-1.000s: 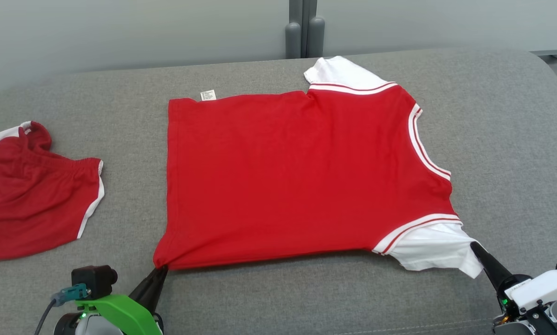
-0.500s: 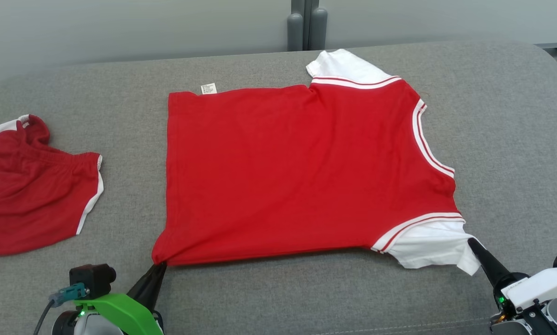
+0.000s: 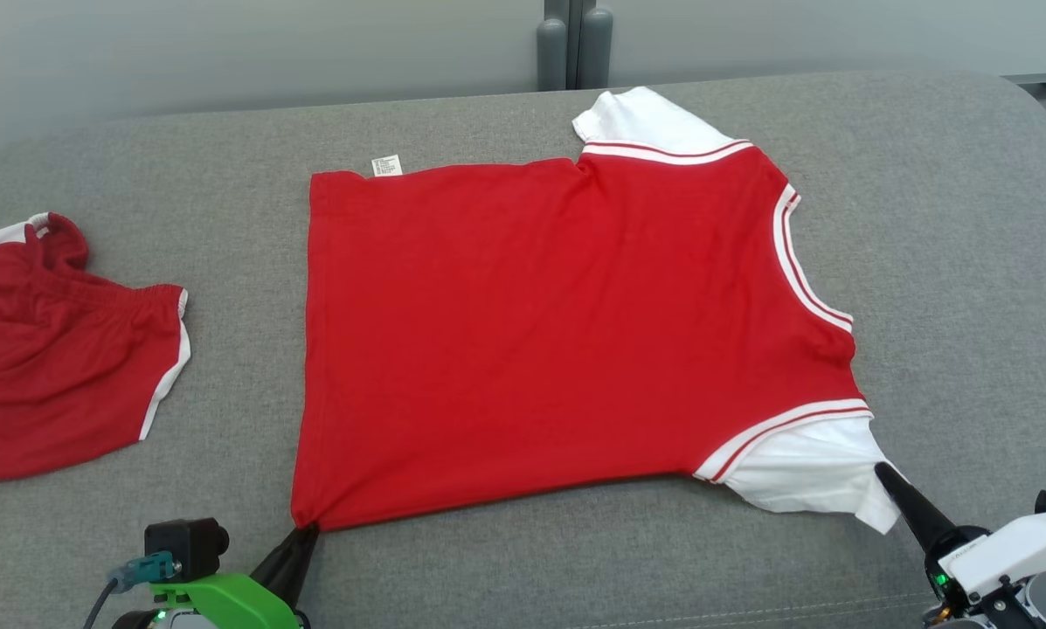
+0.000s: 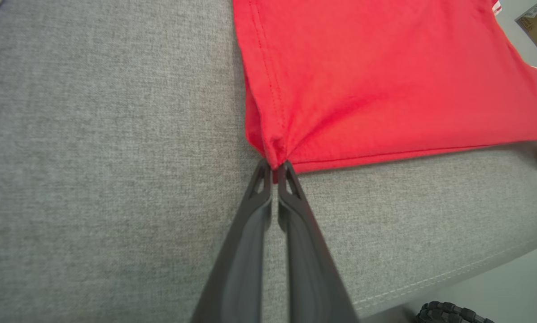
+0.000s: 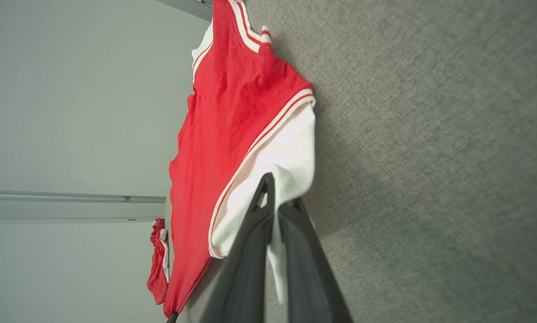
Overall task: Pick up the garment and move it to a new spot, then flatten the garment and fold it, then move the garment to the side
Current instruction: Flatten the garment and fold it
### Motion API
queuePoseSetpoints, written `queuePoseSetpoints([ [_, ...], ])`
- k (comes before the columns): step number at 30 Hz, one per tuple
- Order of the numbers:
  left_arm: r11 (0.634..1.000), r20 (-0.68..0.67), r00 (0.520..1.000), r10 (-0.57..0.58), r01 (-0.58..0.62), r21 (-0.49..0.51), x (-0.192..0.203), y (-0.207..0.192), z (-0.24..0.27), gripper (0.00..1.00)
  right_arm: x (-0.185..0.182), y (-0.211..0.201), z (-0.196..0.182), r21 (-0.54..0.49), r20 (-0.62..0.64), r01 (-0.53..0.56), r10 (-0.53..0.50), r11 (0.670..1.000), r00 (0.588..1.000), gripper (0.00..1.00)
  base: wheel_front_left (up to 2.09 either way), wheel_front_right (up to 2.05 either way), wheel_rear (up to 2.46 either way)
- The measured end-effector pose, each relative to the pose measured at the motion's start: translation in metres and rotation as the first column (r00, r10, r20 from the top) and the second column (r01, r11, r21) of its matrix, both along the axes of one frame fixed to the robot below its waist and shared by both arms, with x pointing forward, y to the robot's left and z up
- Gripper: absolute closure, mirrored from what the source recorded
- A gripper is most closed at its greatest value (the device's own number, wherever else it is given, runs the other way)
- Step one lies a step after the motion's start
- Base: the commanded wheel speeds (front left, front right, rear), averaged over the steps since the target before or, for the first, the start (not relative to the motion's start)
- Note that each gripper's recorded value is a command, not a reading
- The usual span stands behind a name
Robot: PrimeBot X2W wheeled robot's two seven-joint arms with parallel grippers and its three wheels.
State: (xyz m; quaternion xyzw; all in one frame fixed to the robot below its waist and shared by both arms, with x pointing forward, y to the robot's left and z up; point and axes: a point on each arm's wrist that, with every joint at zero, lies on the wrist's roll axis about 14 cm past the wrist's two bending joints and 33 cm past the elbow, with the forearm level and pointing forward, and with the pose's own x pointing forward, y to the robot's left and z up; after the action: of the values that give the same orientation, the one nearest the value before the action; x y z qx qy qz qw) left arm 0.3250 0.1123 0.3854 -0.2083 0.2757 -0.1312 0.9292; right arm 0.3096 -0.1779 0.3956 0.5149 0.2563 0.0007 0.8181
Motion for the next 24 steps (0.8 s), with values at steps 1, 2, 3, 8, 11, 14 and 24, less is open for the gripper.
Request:
queuePoseSetpoints([
  [1,1.0,-0.001,1.0,0.0,0.0,0.0,0.0,0.0,0.0,1.0,-0.003,0.0,-0.002,-0.001,-0.009,-0.005,0.005,1.0,1.0,1.0,0.0,0.0,0.0],
  [2,1.0,-0.002,1.0,0.003,-0.003,0.002,0.0,0.0,0.0,1.0,-0.006,-0.001,-0.005,-0.002,-0.022,-0.007,0.007,1.0,1.0,1.0,0.0,0.0,0.0],
  [3,1.0,-0.007,1.0,0.005,-0.005,0.004,0.0,0.001,-0.001,1.0,-0.01,-0.001,-0.008,-0.005,-0.036,-0.011,0.011,1.0,0.999,1.0,0.0,0.0,0.0],
  [8,1.0,-0.017,1.0,0.002,-0.002,0.006,-0.003,0.001,-0.003,1.0,-0.018,-0.005,-0.014,-0.009,-0.068,-0.021,0.021,1.0,0.997,1.0,0.0,0.0,0.0],
  [11,1.0,-0.03,1.0,0.007,-0.006,0.011,-0.005,0.002,-0.005,1.0,-0.018,-0.006,-0.014,-0.006,-0.072,-0.018,0.018,1.0,0.997,1.0,0.0,0.0,0.0],
  [14,1.0,-0.042,0.999,0.006,-0.006,0.011,-0.009,0.002,-0.007,1.0,-0.021,-0.006,-0.016,-0.004,-0.083,-0.023,0.023,1.0,0.996,1.0,0.0,0.0,0.0],
  [24,1.0,-0.045,0.999,0.008,-0.007,0.014,-0.008,0.002,-0.006,1.0,-0.023,-0.005,-0.018,-0.001,-0.092,-0.029,0.029,1.0,0.995,1.0,0.0,0.0,0.0],
])
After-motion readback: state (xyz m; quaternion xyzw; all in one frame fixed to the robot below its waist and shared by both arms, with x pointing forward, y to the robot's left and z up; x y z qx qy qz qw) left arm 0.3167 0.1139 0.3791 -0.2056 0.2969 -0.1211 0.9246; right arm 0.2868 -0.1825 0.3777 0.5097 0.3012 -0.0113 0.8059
